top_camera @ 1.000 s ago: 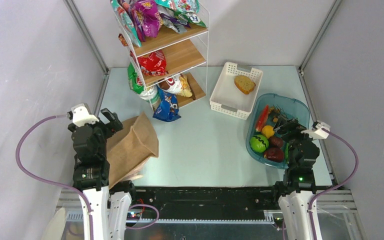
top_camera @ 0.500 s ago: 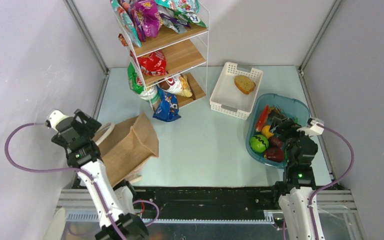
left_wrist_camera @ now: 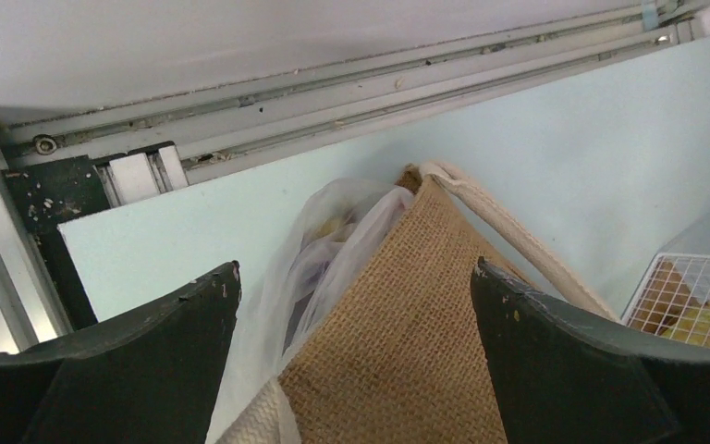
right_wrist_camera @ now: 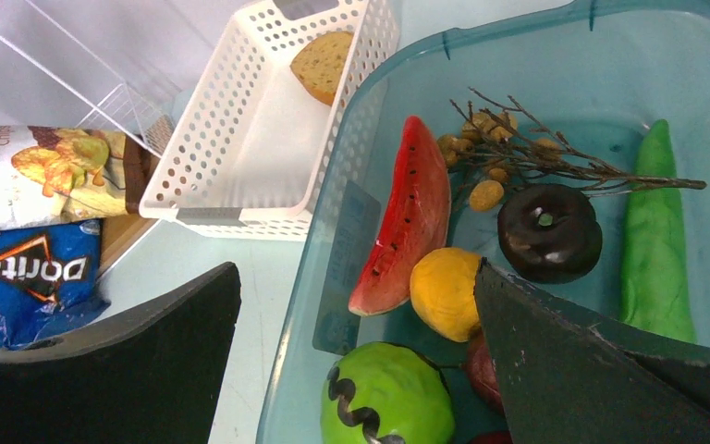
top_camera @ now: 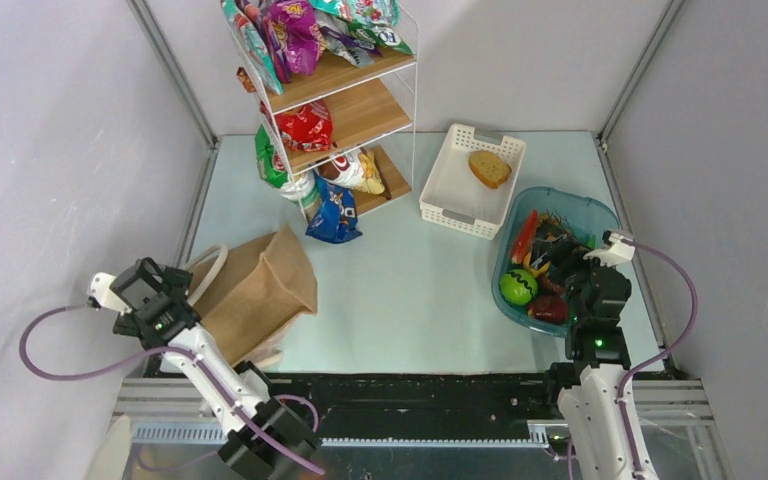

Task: Untie the knot of the grocery bags and take out the mixed food

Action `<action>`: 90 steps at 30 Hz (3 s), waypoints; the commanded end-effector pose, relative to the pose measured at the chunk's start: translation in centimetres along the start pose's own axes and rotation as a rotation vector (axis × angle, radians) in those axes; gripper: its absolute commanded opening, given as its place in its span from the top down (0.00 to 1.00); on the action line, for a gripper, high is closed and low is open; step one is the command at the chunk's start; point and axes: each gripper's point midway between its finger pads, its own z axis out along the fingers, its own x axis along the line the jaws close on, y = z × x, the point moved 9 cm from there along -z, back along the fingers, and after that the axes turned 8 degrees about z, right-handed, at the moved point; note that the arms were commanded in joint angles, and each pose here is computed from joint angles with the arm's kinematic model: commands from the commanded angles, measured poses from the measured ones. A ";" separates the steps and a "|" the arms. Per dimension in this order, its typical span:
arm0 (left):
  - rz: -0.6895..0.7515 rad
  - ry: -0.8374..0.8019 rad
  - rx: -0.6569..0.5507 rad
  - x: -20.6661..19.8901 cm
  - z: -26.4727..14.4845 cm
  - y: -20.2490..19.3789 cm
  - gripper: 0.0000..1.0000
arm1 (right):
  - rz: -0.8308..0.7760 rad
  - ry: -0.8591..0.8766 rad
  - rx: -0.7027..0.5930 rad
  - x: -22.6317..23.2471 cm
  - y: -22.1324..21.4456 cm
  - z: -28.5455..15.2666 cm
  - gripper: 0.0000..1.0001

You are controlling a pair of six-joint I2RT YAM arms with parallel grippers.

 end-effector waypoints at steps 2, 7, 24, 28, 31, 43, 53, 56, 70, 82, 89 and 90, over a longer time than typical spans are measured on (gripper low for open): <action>-0.148 -0.002 0.016 0.8 0.3 -1.8 0.02 | -0.014 0.061 -0.041 1.1 1.4 -0.5 0.00; -0.208 -0.066 0.172 0.7 1.4 -4.2 0.02 | -0.015 0.067 -0.063 1.3 1.6 -0.8 0.00; -0.217 -0.366 0.349 -1.3 1.2 -6.4 0.40 | -0.012 0.090 -0.094 1.6 2.1 -1.3 0.00; -0.209 -0.410 0.349 -1.6 0.9 -6.3 0.70 | -0.008 0.089 -0.094 1.6 2.1 -1.3 0.00; -0.196 -0.453 0.335 -1.9 0.4 -6.1 0.96 | -0.008 0.087 -0.099 1.6 2.1 -1.4 0.00; 0.065 -0.754 0.193 -5.6 -4.9 -5.2 1.00 | 0.001 0.081 -0.076 1.8 2.1 -2.0 0.00; 0.273 -1.066 0.080 -7.2 -11.2 -5.3 1.00 | 0.002 0.135 -0.041 2.7 2.6 -2.5 0.00; 0.350 -1.173 0.040 -7.4 -13.2 -5.4 1.00 | 0.000 0.159 -0.027 3.2 2.9 -2.7 0.00; 0.529 -1.373 0.067 -9.5 -16.8 -6.4 1.00 | 0.069 0.279 0.229 5.7 1.4 -3.8 0.00; 0.761 -1.378 0.240 -15.1 -21.5 -12.7 1.00 | 0.071 0.454 0.373 11.6 0.6 -6.7 0.00; 0.882 -1.429 0.268 -17.8 -25.2 -15.5 0.93 | 0.057 0.537 0.414 15.2 0.4 -8.9 0.00; 0.886 -1.438 0.269 -17.8 -25.3 -15.5 0.83 | 0.043 0.516 0.404 15.3 0.3 -8.8 0.00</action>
